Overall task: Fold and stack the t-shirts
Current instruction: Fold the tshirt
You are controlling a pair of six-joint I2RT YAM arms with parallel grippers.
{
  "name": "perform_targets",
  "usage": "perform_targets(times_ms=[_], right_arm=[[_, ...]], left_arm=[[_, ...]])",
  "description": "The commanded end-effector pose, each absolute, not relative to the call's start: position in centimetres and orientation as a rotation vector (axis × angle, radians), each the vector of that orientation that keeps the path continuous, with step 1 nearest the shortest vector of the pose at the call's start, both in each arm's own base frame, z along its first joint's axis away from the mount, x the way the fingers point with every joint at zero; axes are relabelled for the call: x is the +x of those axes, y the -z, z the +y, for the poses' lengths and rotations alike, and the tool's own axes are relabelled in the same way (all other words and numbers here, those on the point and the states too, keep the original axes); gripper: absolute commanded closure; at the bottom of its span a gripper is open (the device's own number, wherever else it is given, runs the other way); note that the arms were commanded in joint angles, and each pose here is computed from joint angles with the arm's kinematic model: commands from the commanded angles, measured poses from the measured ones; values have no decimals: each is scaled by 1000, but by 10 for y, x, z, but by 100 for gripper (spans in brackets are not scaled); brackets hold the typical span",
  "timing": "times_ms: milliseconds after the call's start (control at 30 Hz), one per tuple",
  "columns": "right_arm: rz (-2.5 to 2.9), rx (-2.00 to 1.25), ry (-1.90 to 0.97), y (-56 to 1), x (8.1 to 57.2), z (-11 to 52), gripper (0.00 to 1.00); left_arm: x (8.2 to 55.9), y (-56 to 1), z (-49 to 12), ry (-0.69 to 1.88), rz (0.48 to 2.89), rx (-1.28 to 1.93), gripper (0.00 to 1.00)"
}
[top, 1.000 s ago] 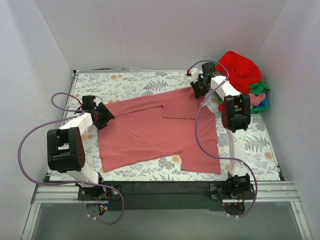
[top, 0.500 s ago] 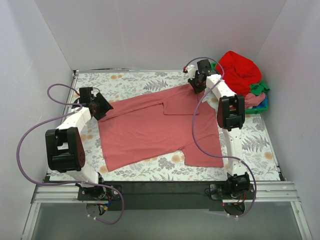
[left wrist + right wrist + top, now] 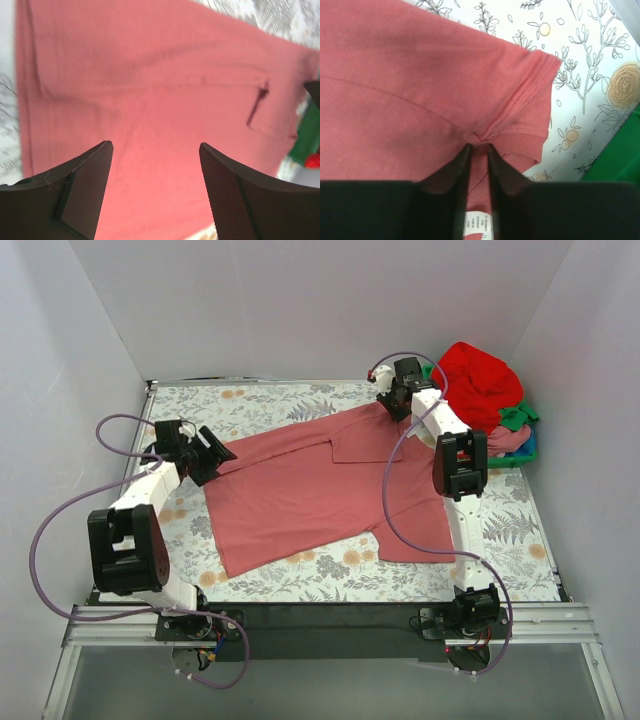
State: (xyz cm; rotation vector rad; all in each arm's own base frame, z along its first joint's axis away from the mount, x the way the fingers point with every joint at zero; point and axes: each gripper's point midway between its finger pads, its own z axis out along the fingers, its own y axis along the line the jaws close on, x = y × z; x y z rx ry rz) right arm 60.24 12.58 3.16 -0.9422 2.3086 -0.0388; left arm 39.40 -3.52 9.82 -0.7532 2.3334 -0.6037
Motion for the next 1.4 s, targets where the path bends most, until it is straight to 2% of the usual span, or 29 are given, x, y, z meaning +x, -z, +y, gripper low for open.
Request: perform_targets(times_ms=[0, 33, 167, 333, 400, 433, 600, 700, 867, 1067, 1367], right_arm=[[2190, -954, -22, -86, 599, 140, 69], [2148, -950, -28, -112, 596, 142, 68], [2100, -958, -85, -147, 573, 151, 61], [2059, -996, -226, -179, 525, 165, 60], [2082, -1040, -350, -168, 494, 175, 60], [2052, -1053, -386, -182, 481, 178, 58], [2001, -1149, -611, -182, 405, 189, 58], [1953, -1193, -655, -188, 361, 185, 58], [1935, -1243, -748, -165, 307, 182, 57], [1893, -1233, -792, -150, 282, 175, 54], [1895, -1233, -837, -140, 276, 174, 54]], left_arm=[[370, -131, -59, 783, 2291, -654, 30], [361, -138, -63, 808, 2285, -659, 30], [328, -147, -85, 920, 2304, -619, 29], [293, -150, -105, 940, 2362, -579, 29], [279, -148, -122, 940, 2405, -556, 29], [268, -140, -126, 925, 2446, -569, 29], [227, -126, -154, 937, 2515, -625, 30], [209, -117, -159, 924, 2538, -682, 31], [188, -99, -163, 889, 2606, -720, 32], [175, -81, -160, 818, 2664, -828, 32], [164, -64, -150, 717, 2691, -1001, 32]])
